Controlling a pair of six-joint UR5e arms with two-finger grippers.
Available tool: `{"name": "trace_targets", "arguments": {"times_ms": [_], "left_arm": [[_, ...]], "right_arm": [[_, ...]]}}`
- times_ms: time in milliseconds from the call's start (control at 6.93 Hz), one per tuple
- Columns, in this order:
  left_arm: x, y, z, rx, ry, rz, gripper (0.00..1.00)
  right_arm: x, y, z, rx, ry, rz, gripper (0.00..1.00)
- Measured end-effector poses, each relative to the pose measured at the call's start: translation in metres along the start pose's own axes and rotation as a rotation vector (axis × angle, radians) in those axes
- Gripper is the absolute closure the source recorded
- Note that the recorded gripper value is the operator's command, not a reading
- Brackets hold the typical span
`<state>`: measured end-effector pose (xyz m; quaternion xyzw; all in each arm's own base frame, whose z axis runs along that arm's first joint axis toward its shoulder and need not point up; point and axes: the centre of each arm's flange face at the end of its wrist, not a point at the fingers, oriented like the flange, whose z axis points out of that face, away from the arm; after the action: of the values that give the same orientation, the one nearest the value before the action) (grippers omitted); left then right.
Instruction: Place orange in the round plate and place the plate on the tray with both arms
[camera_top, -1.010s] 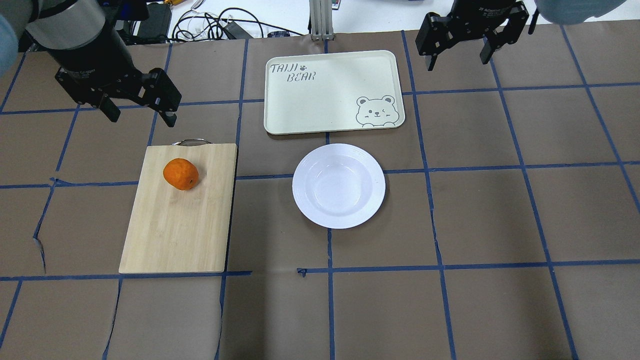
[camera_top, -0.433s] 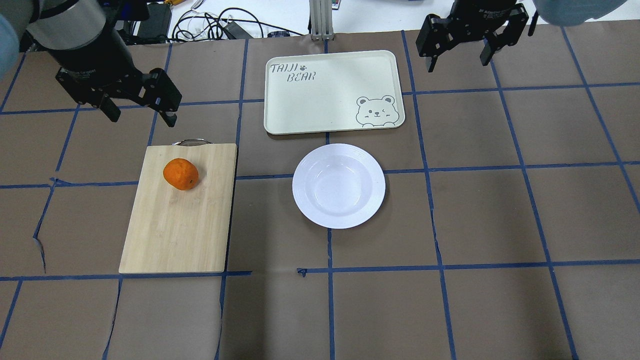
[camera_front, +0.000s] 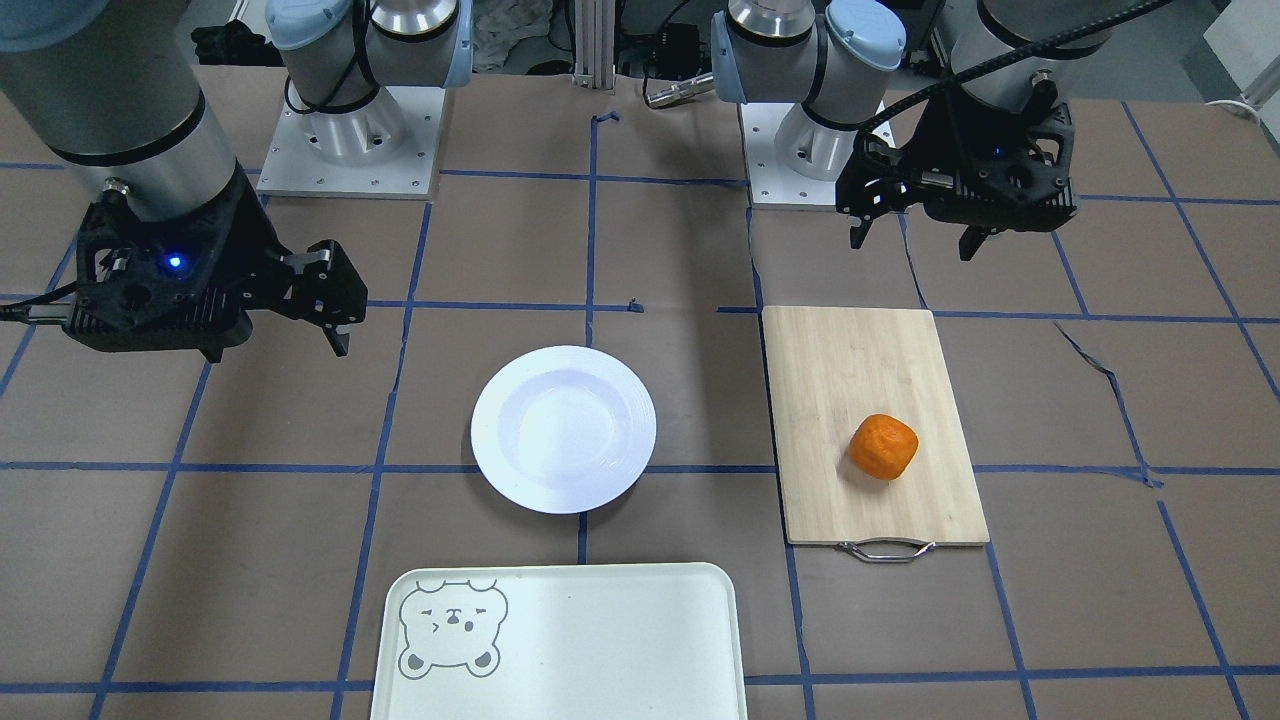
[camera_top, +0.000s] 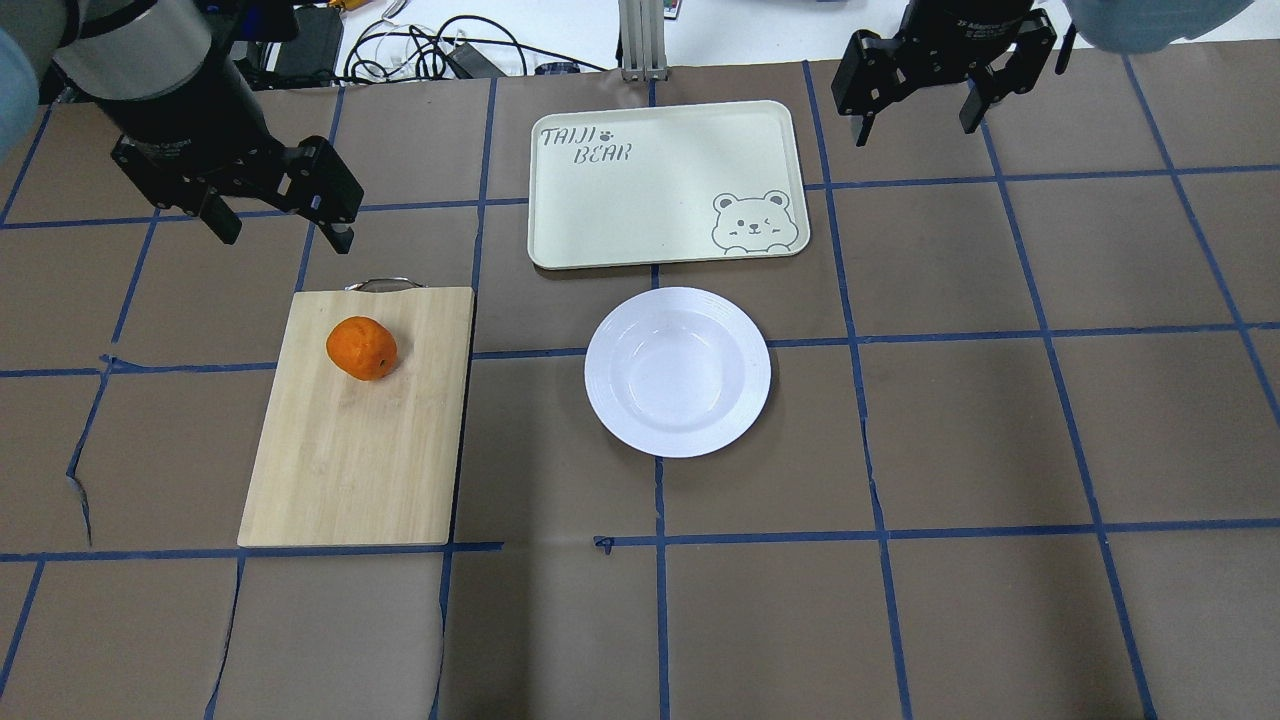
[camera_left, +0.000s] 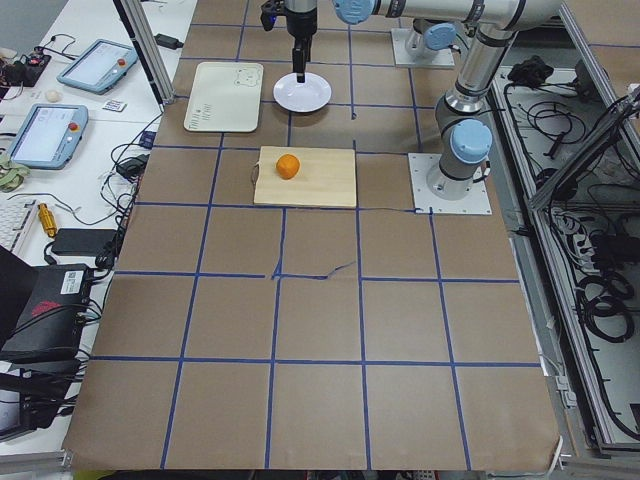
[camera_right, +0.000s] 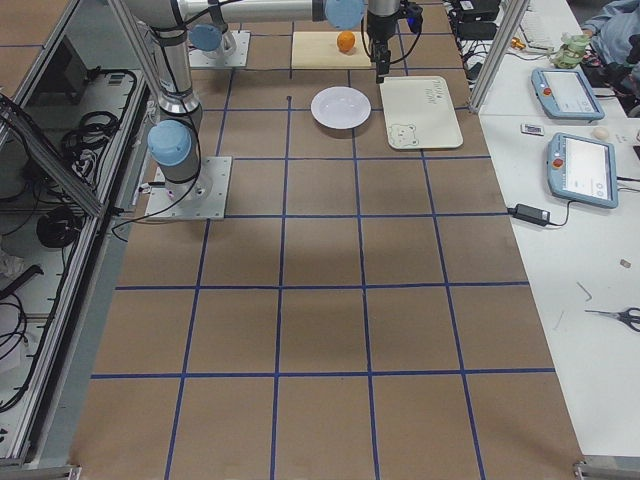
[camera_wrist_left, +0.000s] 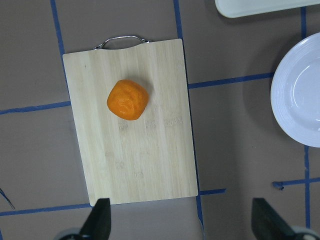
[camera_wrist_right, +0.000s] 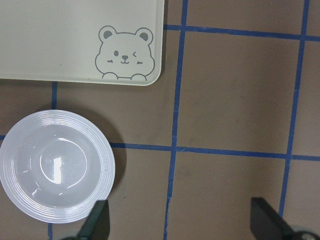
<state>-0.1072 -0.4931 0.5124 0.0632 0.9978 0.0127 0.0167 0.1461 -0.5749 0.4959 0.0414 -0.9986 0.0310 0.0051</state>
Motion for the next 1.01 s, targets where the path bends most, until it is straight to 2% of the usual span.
{"name": "trace_targets", "arguments": {"times_ms": [1010], "left_arm": [[0.0004,-0.0004,0.0019,-0.002,-0.003,0.002,0.00]], "right_arm": [[-0.0003,0.0001,0.0007,-0.003,-0.003,0.000,0.00]]}}
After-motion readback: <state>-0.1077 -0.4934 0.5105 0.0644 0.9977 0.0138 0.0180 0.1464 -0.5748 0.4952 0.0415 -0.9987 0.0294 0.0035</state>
